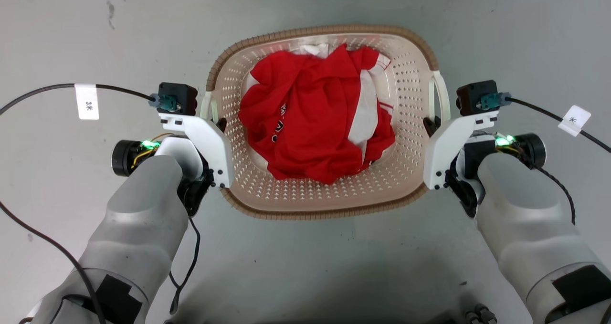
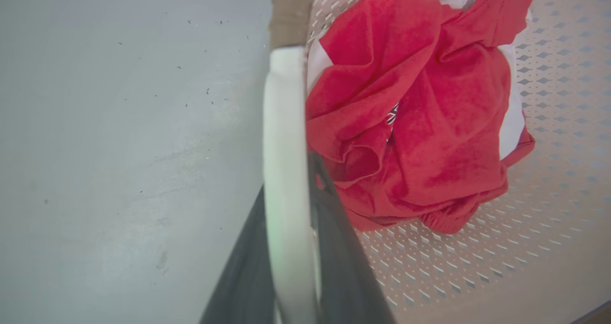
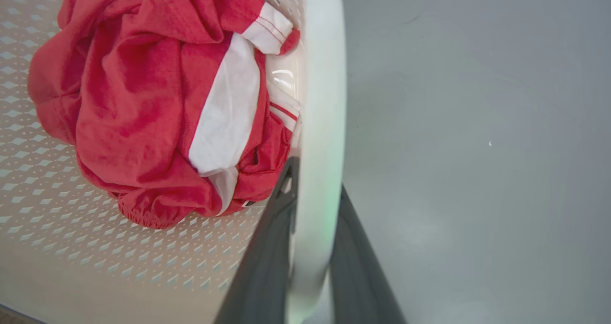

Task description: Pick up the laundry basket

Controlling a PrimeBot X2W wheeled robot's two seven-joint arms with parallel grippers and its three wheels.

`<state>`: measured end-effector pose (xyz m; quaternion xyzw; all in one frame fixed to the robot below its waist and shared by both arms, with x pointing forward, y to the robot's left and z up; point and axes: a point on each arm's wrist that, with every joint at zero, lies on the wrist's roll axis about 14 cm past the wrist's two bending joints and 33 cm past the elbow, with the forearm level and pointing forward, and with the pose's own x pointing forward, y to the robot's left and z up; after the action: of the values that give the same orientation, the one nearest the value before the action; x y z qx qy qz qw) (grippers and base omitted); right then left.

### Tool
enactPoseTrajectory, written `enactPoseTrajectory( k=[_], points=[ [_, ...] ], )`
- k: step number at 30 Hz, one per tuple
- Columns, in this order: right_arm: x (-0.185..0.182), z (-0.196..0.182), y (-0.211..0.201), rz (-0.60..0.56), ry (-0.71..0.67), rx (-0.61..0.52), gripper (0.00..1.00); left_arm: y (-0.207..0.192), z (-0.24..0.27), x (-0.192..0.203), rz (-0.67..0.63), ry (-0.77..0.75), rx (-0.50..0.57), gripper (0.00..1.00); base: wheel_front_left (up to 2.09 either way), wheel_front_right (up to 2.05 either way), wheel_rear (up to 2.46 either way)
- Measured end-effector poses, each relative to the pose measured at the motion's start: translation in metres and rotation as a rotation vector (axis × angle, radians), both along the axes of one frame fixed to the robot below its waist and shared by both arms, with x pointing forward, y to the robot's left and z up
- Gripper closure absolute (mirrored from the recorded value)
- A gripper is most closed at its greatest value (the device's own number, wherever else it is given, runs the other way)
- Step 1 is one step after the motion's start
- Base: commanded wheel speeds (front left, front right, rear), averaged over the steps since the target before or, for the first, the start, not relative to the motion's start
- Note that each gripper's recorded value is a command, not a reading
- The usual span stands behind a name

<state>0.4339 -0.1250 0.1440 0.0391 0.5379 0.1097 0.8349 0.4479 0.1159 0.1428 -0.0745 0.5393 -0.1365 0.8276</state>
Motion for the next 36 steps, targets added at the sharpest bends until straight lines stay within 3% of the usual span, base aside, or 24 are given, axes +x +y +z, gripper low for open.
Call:
enactPoseTrajectory(
  k=[16,36],
  points=[
    [-0.036,0.066,0.0,0.011,0.124,-0.002,1.0,-0.004,0.073,-0.021,0.001,0.056,-0.016,1.0,0.0,0.0,0.0],
    [-0.041,0.198,-0.008,0.029,0.026,-0.017,1.0,-0.007,0.211,-0.029,-0.022,-0.074,-0.029,1.0,0.0,0.0,0.0]
  ],
)
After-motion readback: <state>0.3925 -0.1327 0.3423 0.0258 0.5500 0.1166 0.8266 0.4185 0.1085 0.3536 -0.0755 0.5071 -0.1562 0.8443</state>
